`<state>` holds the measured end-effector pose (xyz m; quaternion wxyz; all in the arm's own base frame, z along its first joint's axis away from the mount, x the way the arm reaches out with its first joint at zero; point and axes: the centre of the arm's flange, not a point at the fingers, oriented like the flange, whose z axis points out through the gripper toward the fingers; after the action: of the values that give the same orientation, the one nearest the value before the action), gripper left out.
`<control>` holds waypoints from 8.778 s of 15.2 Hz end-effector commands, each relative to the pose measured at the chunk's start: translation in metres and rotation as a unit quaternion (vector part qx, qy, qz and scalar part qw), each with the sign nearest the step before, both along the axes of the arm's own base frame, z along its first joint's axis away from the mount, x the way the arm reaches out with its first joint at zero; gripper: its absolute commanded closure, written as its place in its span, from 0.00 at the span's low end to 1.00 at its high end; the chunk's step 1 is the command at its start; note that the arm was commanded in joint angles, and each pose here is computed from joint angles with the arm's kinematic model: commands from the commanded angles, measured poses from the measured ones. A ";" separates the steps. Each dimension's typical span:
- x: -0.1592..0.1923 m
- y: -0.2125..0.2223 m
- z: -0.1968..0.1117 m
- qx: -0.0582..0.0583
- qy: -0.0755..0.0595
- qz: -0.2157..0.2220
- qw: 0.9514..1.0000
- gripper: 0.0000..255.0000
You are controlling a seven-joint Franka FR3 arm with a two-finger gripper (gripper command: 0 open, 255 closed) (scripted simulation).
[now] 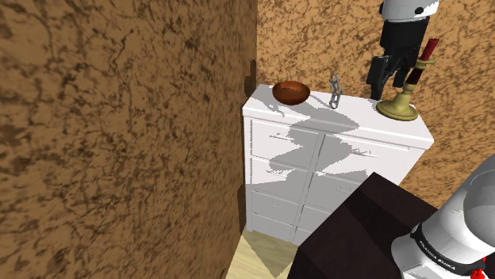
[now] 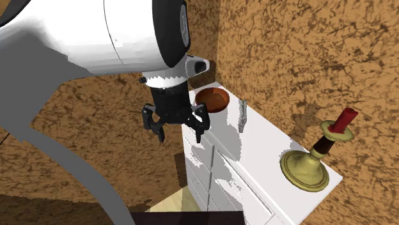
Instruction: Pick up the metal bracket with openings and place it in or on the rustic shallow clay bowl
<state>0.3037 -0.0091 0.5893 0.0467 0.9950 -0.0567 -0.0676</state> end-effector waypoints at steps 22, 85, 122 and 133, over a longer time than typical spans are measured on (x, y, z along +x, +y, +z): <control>0.133 -0.211 -0.094 0.043 -0.113 0.031 0.992 0.00; 0.267 -0.265 -0.214 0.083 -0.171 0.063 0.980 1.00; 0.314 -0.186 -0.055 0.083 -0.171 0.063 0.980 1.00; 0.341 -0.142 -0.088 0.083 -0.171 0.063 0.980 1.00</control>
<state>0.6445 -0.1502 0.5069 -0.0422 0.9938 0.0048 0.1023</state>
